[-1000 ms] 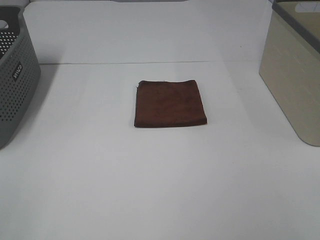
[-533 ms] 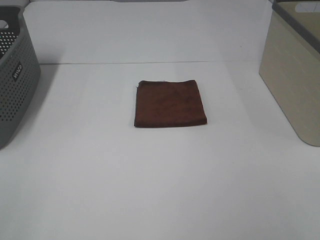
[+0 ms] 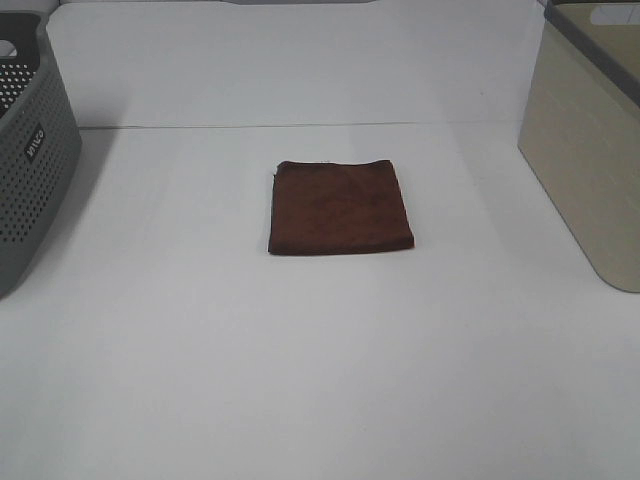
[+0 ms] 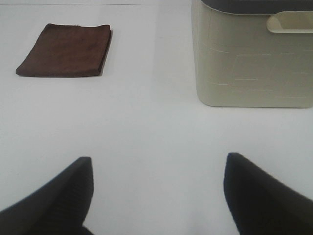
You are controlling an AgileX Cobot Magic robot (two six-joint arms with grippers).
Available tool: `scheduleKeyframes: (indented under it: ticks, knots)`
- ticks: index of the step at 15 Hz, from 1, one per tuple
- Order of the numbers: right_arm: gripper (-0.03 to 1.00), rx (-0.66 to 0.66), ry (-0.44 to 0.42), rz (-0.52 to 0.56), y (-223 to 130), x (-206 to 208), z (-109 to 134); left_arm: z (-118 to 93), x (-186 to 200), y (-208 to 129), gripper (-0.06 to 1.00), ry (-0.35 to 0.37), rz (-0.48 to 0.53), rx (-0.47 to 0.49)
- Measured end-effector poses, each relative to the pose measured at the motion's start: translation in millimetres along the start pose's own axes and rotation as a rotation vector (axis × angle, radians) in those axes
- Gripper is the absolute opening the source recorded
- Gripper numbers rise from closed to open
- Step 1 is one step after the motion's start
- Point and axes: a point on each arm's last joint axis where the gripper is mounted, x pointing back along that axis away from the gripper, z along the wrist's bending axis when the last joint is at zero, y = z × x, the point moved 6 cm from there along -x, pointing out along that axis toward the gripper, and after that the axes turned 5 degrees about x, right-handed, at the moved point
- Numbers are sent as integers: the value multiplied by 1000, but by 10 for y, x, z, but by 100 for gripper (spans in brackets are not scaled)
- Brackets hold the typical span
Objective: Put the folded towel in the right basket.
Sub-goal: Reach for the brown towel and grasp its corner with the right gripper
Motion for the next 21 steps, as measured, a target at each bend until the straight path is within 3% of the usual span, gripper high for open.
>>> scheduleKeyframes:
  ticks: [21]
  knots:
    - [70, 0, 0, 0, 0, 0, 0, 0, 0, 0, 88, 0, 0, 0]
